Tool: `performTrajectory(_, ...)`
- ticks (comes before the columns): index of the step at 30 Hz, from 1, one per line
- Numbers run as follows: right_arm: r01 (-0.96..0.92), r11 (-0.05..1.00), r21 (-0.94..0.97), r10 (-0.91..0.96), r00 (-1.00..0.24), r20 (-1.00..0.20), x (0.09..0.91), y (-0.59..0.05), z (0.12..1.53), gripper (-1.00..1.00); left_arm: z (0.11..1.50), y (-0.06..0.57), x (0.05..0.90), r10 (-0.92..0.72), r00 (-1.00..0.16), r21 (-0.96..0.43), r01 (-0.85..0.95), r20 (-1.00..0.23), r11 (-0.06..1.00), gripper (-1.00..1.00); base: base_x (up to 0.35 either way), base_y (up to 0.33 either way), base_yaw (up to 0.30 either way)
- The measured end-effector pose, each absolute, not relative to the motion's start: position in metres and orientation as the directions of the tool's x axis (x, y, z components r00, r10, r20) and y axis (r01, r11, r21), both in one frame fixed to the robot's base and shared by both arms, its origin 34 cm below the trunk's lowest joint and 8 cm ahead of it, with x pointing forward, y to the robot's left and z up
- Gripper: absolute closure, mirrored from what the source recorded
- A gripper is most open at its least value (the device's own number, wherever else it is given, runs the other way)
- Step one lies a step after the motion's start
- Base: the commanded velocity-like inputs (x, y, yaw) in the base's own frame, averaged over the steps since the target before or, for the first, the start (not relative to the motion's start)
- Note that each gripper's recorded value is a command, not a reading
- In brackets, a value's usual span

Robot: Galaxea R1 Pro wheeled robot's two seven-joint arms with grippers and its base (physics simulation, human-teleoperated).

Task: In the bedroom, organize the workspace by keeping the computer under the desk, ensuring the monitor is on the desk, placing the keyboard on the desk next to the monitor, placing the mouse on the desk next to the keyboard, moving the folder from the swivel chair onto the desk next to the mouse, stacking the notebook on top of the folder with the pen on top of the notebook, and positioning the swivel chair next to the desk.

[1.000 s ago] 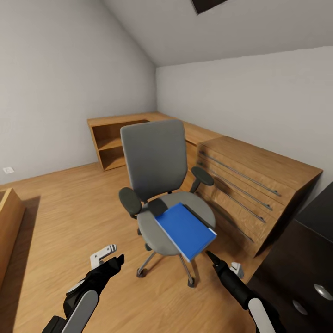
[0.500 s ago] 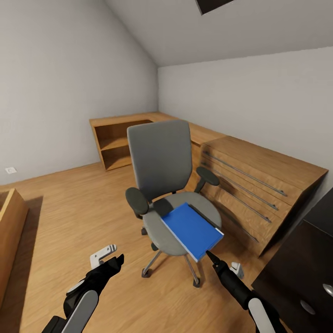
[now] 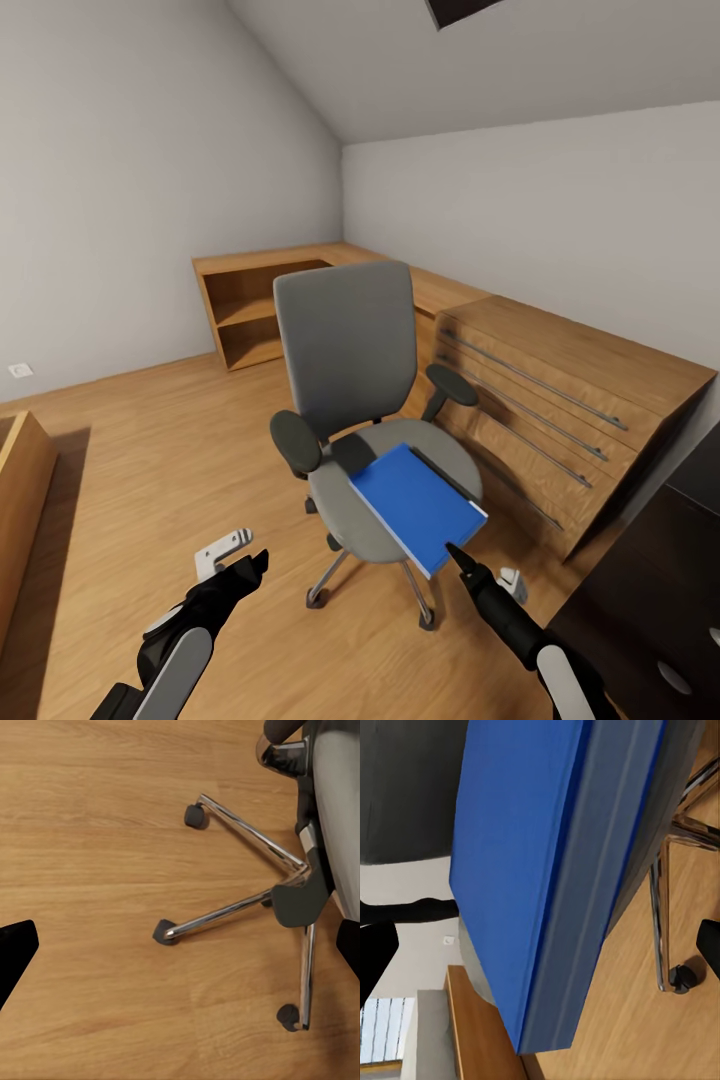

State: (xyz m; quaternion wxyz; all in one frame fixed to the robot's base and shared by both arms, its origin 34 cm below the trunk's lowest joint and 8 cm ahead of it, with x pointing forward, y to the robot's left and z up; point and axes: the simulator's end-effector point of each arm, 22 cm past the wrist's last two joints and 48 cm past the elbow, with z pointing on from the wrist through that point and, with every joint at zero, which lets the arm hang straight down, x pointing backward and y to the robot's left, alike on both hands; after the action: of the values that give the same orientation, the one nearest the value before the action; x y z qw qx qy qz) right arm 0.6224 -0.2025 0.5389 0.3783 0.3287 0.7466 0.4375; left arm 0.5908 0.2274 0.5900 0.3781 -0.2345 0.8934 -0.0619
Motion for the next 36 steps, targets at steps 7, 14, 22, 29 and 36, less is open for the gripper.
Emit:
performTrajectory(7,0.183,0.397,0.899,0.824,-0.503,-0.262,0.618,-0.201,0.531,-1.00,0.590,0.227,0.591,-0.467,-0.604,-0.290,-0.371,-0.646,0.882,-1.00,0.004,0.000,0.000)
performTrajectory(14,0.186,0.397,0.899,0.824,-0.503,-0.260,0.616,-0.201,0.521,-1.00,0.584,0.226,0.590,-0.471,-0.600,-0.295,-0.373,-0.647,0.880,-1.00,0.000,0.000,0.000)
performTrajectory(22,0.186,0.396,0.899,0.824,-0.504,-0.258,0.615,-0.200,0.515,-1.00,0.578,0.226,0.589,-0.472,-0.598,-0.295,-0.374,-0.647,0.879,-1.00,0.000,0.000,0.000)
performTrajectory(29,0.187,0.395,0.899,0.825,-0.503,-0.258,0.615,-0.200,0.515,-1.00,0.577,0.227,0.589,-0.471,-0.598,-0.294,-0.375,-0.648,0.880,-1.00,0.000,0.000,0.000)
performTrajectory(36,0.187,0.392,0.901,0.825,-0.505,-0.254,0.615,-0.197,0.515,-1.00,0.577,0.228,0.589,-0.469,-0.599,-0.291,-0.374,-0.649,0.881,-1.00,0.025,0.022,0.000)
